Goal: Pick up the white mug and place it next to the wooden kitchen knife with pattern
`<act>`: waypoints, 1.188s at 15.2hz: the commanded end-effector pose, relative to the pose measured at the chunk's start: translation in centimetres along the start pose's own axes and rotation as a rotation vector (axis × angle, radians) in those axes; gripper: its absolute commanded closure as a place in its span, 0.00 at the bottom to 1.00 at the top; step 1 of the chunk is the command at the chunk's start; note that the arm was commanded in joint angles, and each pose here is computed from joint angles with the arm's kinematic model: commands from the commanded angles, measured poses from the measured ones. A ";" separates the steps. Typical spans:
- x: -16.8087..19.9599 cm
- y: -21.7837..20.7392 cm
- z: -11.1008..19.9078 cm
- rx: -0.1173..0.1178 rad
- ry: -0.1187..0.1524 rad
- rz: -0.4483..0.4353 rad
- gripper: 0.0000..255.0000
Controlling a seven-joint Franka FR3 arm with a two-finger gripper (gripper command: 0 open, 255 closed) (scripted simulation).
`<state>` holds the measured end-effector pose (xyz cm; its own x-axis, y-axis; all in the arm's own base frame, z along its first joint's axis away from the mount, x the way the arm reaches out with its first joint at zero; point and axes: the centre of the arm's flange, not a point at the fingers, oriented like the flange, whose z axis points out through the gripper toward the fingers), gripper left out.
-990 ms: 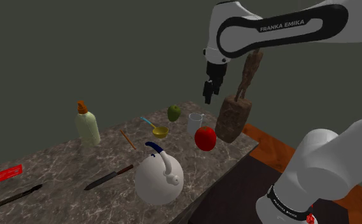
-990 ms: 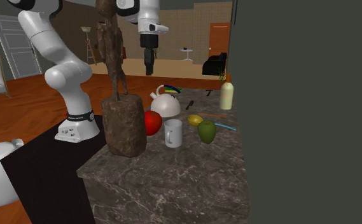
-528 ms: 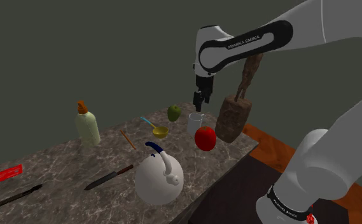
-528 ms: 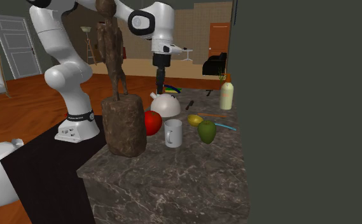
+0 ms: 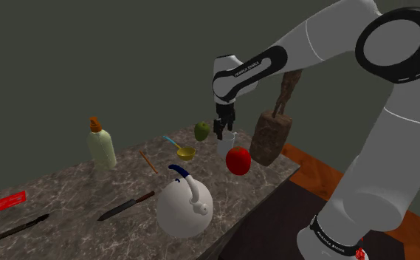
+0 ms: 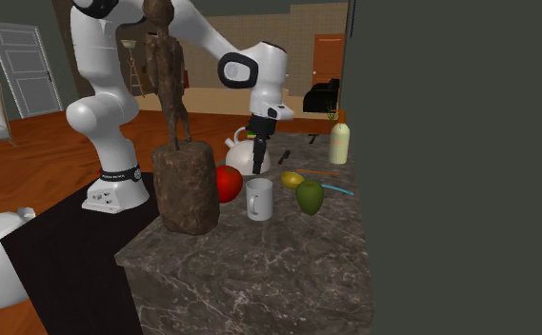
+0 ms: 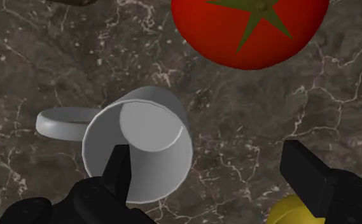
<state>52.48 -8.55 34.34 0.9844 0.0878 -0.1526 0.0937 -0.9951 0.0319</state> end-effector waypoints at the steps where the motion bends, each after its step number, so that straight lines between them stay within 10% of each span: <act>1: 1.7 0.8 2.3 0.008 -0.016 0.006 0.00; 17: 1.7 0.8 6.3 0.008 -0.016 0.006 0.00; 18: 1.7 0.8 6.3 0.008 -0.016 0.006 1.00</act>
<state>53.27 -9.51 27.87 0.9824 0.0811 -0.1684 0.0864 -0.9960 0.0246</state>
